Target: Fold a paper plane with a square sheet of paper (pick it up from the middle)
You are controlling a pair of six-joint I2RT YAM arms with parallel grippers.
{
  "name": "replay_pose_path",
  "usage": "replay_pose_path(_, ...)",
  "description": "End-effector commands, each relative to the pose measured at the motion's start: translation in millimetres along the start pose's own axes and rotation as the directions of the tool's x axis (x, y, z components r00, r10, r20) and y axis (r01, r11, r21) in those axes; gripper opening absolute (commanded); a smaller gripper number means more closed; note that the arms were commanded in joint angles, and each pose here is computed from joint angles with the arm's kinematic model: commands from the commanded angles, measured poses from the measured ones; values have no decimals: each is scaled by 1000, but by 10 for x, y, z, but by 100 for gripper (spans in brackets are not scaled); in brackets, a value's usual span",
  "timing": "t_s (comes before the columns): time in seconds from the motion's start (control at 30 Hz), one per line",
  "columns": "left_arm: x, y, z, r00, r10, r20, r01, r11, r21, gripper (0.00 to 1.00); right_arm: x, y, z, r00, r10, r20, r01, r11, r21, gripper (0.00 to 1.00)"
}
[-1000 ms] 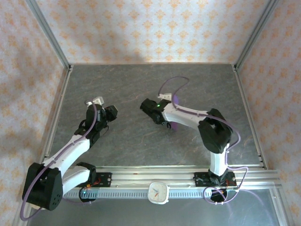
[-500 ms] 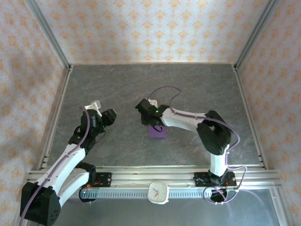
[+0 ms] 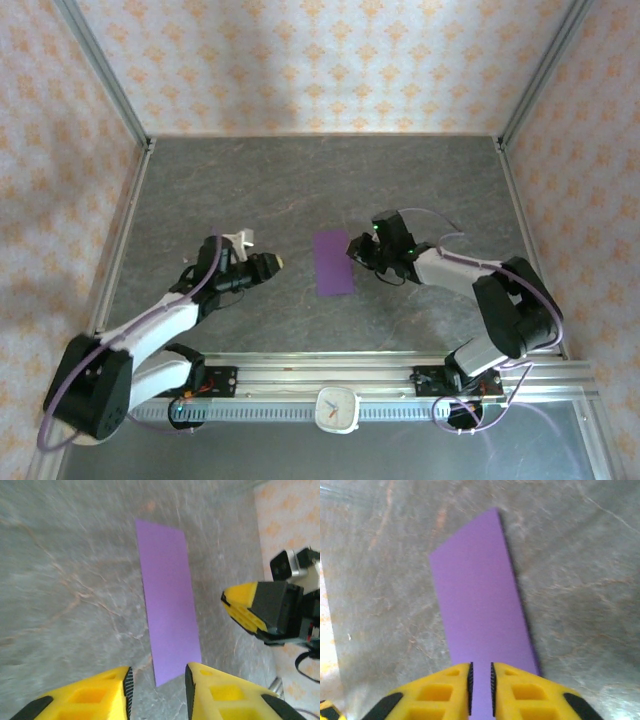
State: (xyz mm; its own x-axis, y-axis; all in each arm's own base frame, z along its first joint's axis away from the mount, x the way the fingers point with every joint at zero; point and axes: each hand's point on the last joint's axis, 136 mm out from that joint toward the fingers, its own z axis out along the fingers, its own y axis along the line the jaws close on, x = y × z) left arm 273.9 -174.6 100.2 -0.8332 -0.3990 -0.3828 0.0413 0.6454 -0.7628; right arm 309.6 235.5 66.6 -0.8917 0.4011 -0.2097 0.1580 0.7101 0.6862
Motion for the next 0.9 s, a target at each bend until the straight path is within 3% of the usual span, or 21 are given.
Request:
replay_pose_path(0.0,-127,-356,177,1000,24,-7,-23,993,112,33,75,123,71,995,14,-97,-23,995,-99,14)
replay_pose_path(0.17,-164,-459,441,999,7,-39,-2,994,106,33,109,82,204,985,11,-170,-34,991,-130,9)
replay_pose_path(0.37,-177,-417,618,998,-37,-51,42,993,107,35,123,-200,368,973,44,-227,-64,995,-79,5)
replay_pose_path(0.87,129,-161,1076,982,-62,-179,65,998,12,38,271,-537,351,960,120,-253,-136,990,-44,4)
